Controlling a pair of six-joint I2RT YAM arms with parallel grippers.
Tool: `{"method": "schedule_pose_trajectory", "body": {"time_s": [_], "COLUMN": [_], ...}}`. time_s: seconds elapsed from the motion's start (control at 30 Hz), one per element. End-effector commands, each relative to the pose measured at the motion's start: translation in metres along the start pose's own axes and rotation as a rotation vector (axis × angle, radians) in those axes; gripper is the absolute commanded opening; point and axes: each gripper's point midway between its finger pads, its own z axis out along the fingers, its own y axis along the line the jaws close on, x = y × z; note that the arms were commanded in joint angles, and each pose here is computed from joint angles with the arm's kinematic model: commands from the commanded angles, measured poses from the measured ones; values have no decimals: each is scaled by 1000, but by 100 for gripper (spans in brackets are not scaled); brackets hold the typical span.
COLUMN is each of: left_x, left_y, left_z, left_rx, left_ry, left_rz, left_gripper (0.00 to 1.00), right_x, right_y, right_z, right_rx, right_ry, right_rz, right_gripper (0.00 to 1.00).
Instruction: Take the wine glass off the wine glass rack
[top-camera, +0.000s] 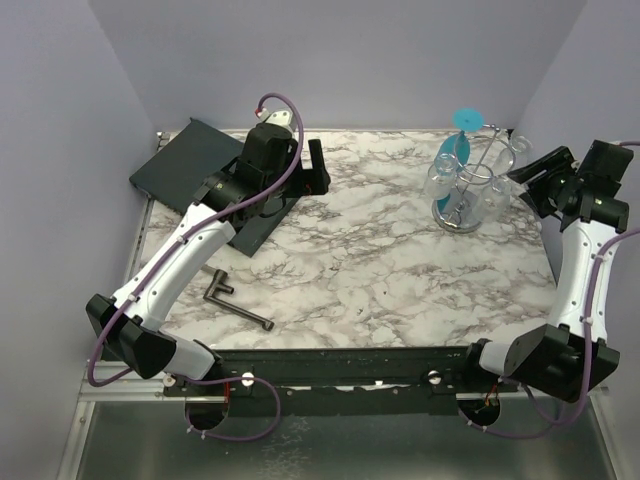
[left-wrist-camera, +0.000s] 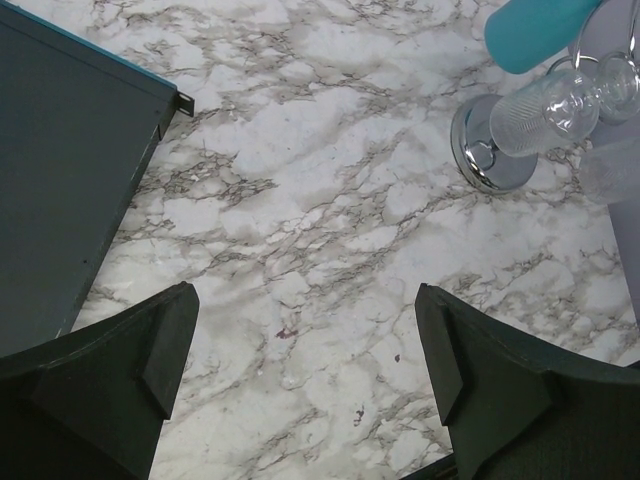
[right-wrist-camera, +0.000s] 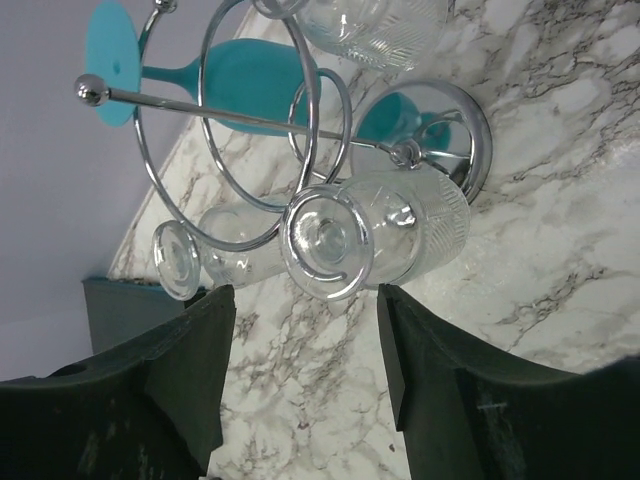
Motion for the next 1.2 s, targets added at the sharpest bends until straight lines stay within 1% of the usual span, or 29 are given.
{"method": "schedule_pose_trajectory", "body": {"time_s": [0.0,0.2,0.33,0.73,0.93,1.07,1.17], "left_x": [-12,-13,-13,-14,-13,-13,-14], "left_y": [-8,-8,-7,-6,-6,-6,-6], "left_z": [-11,-12,-10,-7,-6,-5,-5], "left_rx": [48,50,50,48,49,49,51], "left_ry": [-42,-48,-46,-43,-39,-38,-40], "left_rz": [-16,-13,-12,-7,-6,-3,-1], "left_gripper": [99,99,99,99,99,99,99], "right_x": [-8,1,7,11,16,19,19], "right_y": [-13,-19,-23,-21,-19,-20,-18], "right_z": [18,32,37,42,43,45,43], "right_rx": [43,34,29,2,-17,-22,-28], "right_ry": [-28,-2,5,-2,12,20,15], "right_rz": [25,66,97,181,208,229,236], "right_gripper": [63,61,58,40,37,31,30]}}
